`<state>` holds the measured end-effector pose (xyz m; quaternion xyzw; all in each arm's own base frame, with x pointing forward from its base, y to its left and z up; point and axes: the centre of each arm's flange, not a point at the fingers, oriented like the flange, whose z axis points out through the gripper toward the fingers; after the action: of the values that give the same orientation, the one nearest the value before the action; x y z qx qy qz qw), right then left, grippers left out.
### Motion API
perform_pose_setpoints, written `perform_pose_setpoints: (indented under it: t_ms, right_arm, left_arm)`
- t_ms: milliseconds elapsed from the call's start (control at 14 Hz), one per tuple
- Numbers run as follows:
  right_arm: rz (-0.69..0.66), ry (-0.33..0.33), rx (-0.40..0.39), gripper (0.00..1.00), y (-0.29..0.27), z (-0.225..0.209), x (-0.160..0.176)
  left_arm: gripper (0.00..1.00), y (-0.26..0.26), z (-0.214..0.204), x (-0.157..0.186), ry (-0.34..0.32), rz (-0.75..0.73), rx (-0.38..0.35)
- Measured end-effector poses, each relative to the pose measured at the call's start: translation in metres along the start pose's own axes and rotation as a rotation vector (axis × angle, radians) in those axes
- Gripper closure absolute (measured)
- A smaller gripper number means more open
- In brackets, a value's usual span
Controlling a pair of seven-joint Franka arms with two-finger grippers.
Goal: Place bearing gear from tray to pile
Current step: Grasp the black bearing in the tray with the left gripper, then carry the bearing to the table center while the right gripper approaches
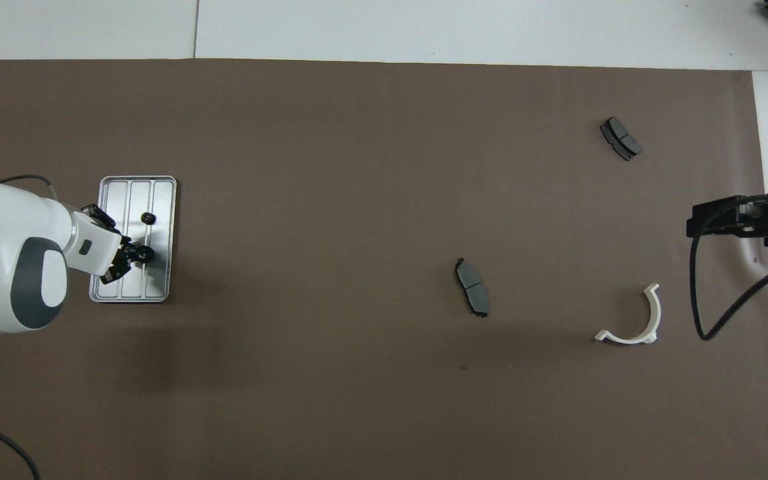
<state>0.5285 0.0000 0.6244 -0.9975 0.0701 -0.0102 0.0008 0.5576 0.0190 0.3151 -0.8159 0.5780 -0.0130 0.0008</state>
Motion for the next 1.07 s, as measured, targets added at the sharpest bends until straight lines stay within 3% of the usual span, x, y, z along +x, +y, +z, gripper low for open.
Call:
perform_pose_setpoints:
  t_ms: [285,499,855,1069]
  right_arm:
    - [0.0,0.0,0.0,0.0,0.0,0.0,0.0]
    - [0.0,0.0,0.0,0.0,0.0,0.0,0.0]
    - [0.0,0.0,0.0,0.0,0.0,0.0,0.0]
    - [0.0,0.0,0.0,0.0,0.0,0.0,0.0]
  left_arm:
    - [0.65,-0.018,-0.026,0.003,0.003,-0.019,0.008]
    - [0.65,-0.026,-0.045,0.021,0.009,-0.137,0.012]
    - [0.65,0.032,-0.047,0.149,0.013,-0.458,-0.004]
    - [0.65,0.074,-0.046,0.208,0.012,-0.679,-0.011]
